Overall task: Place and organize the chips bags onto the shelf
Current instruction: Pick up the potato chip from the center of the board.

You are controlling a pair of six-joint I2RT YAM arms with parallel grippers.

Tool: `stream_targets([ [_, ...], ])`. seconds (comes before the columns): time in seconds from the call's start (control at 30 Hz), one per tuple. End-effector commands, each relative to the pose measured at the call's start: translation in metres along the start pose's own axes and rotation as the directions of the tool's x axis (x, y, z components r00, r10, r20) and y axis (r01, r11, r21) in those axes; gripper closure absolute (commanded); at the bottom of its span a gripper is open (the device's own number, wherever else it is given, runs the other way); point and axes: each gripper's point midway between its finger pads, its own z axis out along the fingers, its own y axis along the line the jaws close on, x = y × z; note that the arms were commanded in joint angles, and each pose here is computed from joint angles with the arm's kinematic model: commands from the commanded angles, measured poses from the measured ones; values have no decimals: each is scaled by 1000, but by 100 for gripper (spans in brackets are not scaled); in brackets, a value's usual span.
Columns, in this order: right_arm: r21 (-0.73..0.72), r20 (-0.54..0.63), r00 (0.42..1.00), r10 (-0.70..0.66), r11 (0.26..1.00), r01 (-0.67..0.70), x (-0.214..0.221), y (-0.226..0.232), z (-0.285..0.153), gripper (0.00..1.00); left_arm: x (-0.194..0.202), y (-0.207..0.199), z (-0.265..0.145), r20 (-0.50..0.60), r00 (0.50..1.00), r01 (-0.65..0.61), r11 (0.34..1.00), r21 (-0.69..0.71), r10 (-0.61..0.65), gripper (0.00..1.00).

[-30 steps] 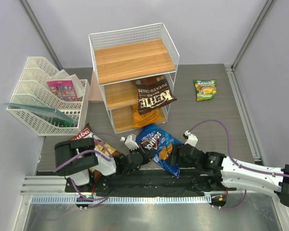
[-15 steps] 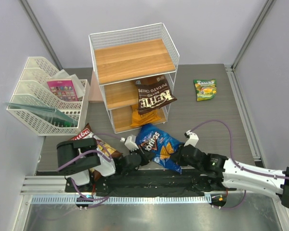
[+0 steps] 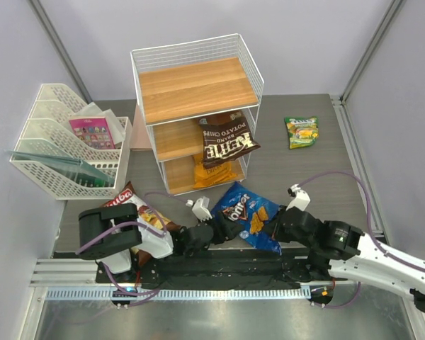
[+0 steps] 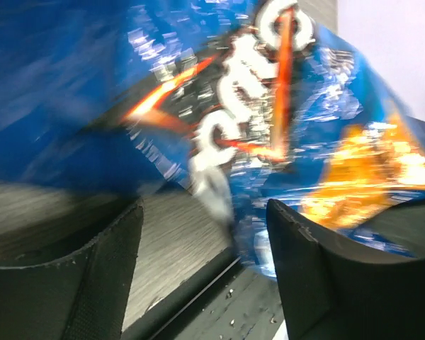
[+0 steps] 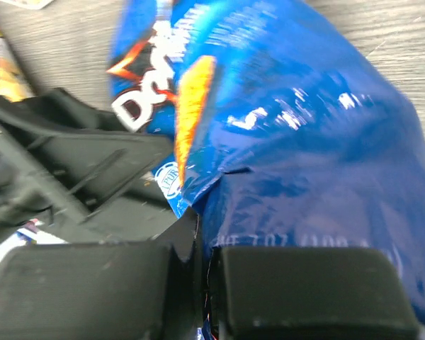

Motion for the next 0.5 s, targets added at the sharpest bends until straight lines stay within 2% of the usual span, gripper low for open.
stream_targets([
  [0.0,53,-51,998,-42,998,45,-13,11,-31,99,0,49,-10,-24,992,-129,974,-187,127,28],
  [0.07,43,-62,996,-57,997,60,-16,18,-35,99,-4,51,-13,-14,991,-130,970,-205,130,27],
  [0.2,-28,-6,999,-50,998,49,-35,40,-48,99,-8,64,-19,-5,991,-134,956,-263,137,25],
  [0.47,-43,42,995,-94,995,95,-58,61,-58,99,-16,84,-32,26,993,-104,941,-322,119,21],
])
